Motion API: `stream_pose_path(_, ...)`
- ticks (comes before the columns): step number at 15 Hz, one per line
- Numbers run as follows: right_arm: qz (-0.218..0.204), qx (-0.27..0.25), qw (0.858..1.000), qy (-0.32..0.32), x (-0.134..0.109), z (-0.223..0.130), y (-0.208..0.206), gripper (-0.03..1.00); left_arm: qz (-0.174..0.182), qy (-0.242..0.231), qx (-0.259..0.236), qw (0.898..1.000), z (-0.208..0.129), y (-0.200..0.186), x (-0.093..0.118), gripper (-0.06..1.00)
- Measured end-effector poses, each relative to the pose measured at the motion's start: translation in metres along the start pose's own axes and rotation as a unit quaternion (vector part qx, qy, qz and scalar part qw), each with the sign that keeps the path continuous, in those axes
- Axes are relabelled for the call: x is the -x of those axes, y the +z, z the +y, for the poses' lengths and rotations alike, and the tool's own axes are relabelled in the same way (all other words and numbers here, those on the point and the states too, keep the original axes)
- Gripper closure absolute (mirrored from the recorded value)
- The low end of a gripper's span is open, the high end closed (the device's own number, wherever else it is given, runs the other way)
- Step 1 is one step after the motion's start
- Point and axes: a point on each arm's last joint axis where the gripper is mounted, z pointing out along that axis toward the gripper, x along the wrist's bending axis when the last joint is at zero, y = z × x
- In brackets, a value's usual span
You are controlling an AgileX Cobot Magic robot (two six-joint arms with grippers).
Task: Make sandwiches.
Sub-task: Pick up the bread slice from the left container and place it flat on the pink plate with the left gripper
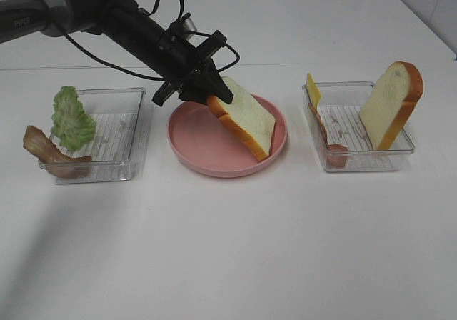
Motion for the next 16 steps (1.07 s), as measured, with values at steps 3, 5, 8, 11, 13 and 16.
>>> stream_pose_path(3, 0.0, 0.0, 1.0, 0.0, 0.0, 0.0, 0.0, 0.17, 0.004, 0.0, -0.005, 1.0, -0.001, 0.0, -0.001, 0.49)
stream_pose_path(5, 0.0, 0.0, 1.0, 0.0, 0.0, 0.0, 0.0, 0.17, 0.006, 0.001, -0.007, 1.0, -0.001, 0.0, -0.001, 0.35)
stream_pose_path(8, 0.0, 0.0, 1.0, 0.0, 0.0, 0.0, 0.0, 0.17, 0.026, 0.033, -0.007, 0.999, -0.001, -0.003, -0.001, 0.23)
stream_pose_path(11, 0.0, 0.0, 1.0, 0.0, 0.0, 0.0, 0.0, 0.17, 0.098, 0.073, 0.003, 0.993, -0.001, -0.018, 0.003, 0.23)
stream_pose_path(13, 0.0, 0.0, 1.0, 0.0, 0.0, 0.0, 0.0, 0.17, 0.133, 0.087, 0.005, 0.987, -0.002, -0.023, 0.006, 0.23)
stream_pose_path(16, 0.0, 0.0, 1.0, 0.0, 0.0, 0.0, 0.0, 0.17, 0.174, 0.117, -0.003, 0.978, -0.01, -0.007, 0.022, 0.23)
